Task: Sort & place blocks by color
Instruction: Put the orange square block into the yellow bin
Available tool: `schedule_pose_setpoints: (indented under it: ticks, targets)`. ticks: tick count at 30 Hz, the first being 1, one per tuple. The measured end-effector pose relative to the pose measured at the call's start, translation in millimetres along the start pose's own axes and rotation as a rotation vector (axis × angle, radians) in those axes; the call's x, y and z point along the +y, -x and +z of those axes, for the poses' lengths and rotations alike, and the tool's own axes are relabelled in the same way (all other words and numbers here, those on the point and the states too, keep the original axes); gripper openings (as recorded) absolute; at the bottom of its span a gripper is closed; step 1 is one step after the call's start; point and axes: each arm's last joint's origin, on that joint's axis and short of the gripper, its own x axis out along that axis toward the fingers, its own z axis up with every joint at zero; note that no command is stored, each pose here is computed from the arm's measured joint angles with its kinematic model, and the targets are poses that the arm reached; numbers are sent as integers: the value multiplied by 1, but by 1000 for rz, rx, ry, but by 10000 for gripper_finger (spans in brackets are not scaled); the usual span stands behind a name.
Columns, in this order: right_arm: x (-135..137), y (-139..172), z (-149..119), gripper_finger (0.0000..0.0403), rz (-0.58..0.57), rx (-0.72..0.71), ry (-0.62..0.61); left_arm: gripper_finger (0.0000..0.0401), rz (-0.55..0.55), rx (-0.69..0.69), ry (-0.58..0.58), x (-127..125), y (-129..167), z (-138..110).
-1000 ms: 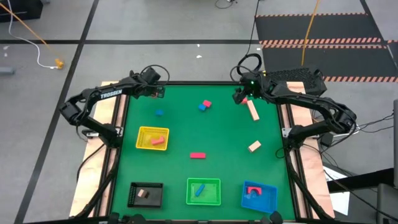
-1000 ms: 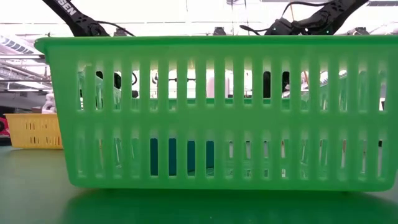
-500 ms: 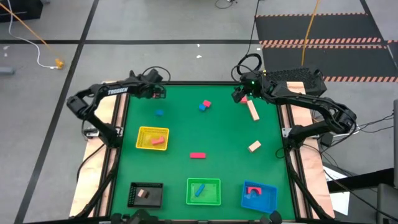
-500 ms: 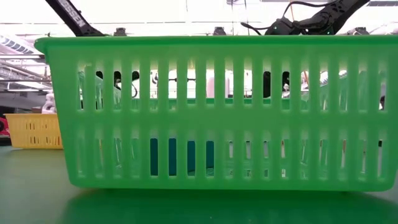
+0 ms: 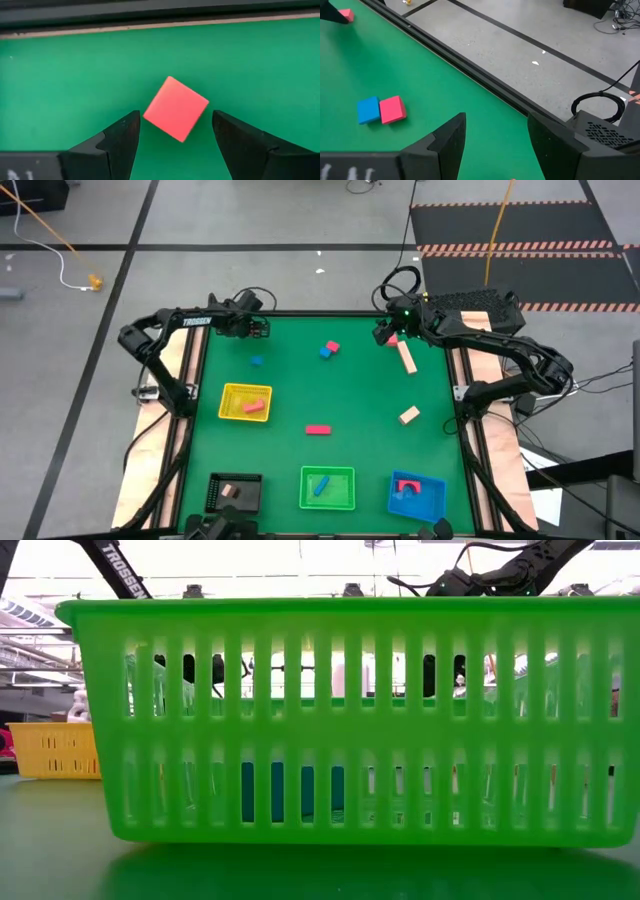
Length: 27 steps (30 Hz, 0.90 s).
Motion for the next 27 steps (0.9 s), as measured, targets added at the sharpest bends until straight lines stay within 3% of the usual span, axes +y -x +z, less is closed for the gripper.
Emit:
schedule_pose_setpoints:
  ticks: [11, 22, 27]
  targets:
    - [-5, -1, 1, 205, -14, -1, -10, 250, -29, -79, -14, -1, -2, 10]
    - [-5, -1, 1, 205, -14, -1, -10, 249, -43, -34, -25, -2, -9, 6]
    - [-5, -1, 1, 205, -14, -1, -10, 195, -44, -23, -16, 0, -9, 6]
